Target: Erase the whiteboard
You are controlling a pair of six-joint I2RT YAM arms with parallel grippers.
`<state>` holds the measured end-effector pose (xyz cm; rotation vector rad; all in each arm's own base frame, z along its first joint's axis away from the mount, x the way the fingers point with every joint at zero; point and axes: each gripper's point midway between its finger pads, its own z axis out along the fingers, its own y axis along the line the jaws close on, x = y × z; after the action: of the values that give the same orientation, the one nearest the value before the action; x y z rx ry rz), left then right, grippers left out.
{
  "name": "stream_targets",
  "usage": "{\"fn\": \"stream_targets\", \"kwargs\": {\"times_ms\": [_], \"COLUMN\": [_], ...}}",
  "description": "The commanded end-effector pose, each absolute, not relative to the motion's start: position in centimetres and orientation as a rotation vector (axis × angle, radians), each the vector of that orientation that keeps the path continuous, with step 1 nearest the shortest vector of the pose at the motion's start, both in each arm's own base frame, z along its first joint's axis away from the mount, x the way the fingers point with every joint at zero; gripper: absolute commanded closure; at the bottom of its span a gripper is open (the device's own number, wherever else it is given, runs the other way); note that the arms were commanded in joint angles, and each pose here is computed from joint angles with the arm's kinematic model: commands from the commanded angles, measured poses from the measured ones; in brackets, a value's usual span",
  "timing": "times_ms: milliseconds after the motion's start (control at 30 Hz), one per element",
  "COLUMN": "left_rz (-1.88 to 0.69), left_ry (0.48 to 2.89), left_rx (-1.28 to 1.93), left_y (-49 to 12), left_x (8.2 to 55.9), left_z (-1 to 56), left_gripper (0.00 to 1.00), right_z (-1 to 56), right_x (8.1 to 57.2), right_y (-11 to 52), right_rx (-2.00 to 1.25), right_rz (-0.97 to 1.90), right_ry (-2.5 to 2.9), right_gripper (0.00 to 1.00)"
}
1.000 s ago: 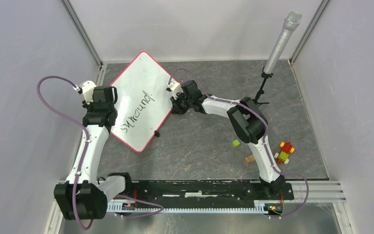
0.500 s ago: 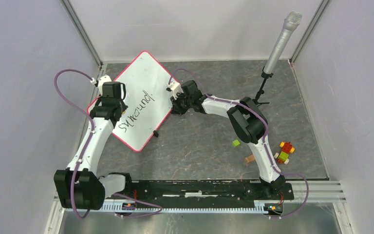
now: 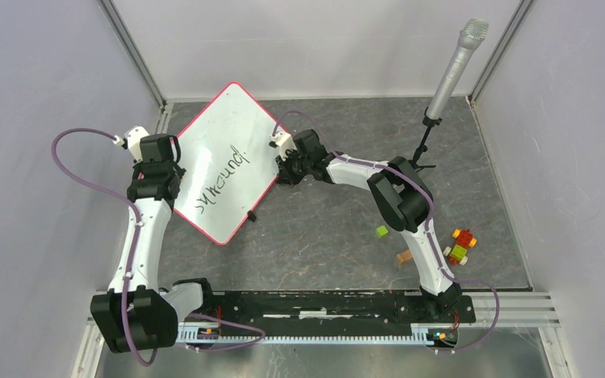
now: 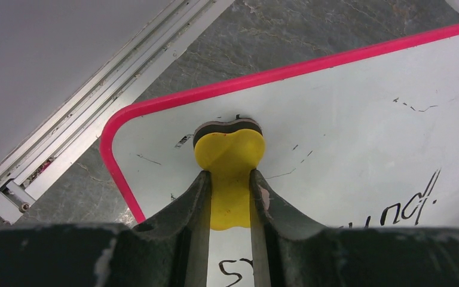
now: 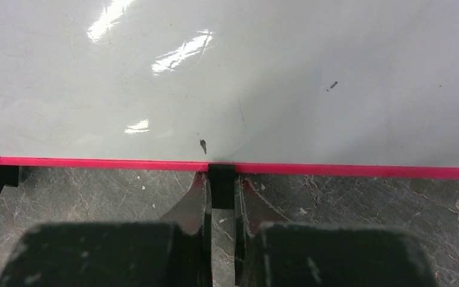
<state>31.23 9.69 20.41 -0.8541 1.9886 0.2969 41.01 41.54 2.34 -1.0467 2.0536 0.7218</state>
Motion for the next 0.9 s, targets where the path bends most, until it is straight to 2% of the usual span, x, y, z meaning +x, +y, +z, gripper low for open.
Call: {"fn": "stream_targets", "kwargs": {"times_ms": [0, 400, 667, 867], "left_rz": [0.35, 0.151, 0.184, 0.318], "left_ry": [2.022, 2.24, 2.211, 2.072], "left_rx": [-0.889, -0.637, -0.607, -0.785], "left_y": [10.8, 5.2, 4.8, 8.5], "left_x": [30.7, 34.1, 34.0, 32.2], "left_z": [19.0, 16.3, 17.1, 19.1], "left_gripper": [0.77, 0.79, 0.79, 0.78], "right_z": [0.2, 0.1, 0.1, 0.0], "right_x": [42.2, 42.3, 42.3, 42.2], "right_y": [38.7, 38.7, 38.8, 38.7], "right_rx": [-0.969, -0.97, -0.972, -0.971], "right_rz": [0.627, 0.628, 0.63, 0.629], "right_ry": [2.165, 2.165, 2.169, 2.172], "right_gripper": [1.0, 1.0, 1.0, 1.0]}}
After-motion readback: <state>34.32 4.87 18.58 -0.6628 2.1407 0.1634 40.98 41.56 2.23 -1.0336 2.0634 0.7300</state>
